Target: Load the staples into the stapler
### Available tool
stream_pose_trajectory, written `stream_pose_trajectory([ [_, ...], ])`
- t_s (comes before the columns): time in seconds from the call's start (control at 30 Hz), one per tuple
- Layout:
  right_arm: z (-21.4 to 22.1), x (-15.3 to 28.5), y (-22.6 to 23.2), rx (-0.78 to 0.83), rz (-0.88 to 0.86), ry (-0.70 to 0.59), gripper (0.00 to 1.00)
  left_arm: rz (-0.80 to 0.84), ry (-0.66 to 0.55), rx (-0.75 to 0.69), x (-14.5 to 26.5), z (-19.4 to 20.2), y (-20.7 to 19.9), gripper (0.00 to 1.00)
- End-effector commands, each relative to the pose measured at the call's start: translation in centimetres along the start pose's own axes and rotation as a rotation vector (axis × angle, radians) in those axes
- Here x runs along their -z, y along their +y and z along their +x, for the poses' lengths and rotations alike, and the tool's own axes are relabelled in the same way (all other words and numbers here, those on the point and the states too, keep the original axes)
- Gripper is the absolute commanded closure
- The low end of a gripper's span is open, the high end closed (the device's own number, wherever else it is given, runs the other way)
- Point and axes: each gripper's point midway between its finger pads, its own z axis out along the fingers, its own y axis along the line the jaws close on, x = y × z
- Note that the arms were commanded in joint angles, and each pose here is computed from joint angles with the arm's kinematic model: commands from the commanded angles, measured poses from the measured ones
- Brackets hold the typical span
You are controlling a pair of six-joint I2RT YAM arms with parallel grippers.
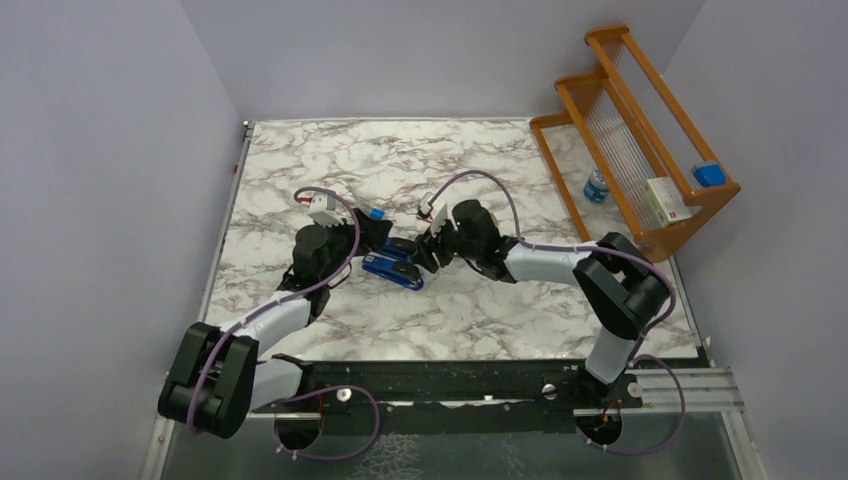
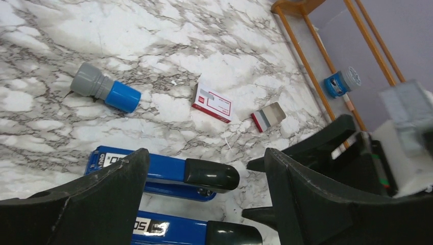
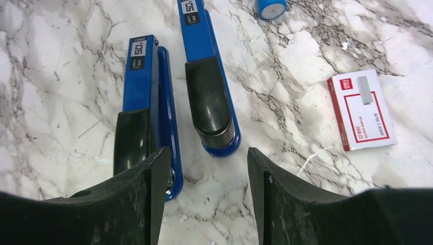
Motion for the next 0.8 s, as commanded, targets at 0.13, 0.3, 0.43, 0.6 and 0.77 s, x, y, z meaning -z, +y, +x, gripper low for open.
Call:
stream_pose_trajectory([
  [0.13, -0.2, 4.7, 1.1, -0.026, 0.013, 0.017, 0.42, -0.182, 0.013, 0.007, 1.0, -1.5, 2.4, 0.14],
  [0.3, -0.9, 5.9, 3.8, -0.015, -0.129, 0.015, 0.43, -0.259, 0.104, -0.012, 1.0, -0.1, 3.9, 0.14],
  [0.43, 0.0, 5.7, 4.6, -0.033, -0.181, 0.043, 0.43, -0.277, 0.169, -0.033, 0.4, 1.0, 4.6, 0.16],
  [0.6, 1.5, 3.8, 5.9, -0.059, -0.237, 0.076, 0.43, -0.244, 0.223, -0.031, -1.0, 2.2, 4.5, 0.29],
  [0.77, 1.9, 2.2, 4.9, -0.104, -0.172, 0.066, 0.43, -0.202, 0.28, -0.028, -1.9, 4.0, 4.3, 0.39],
])
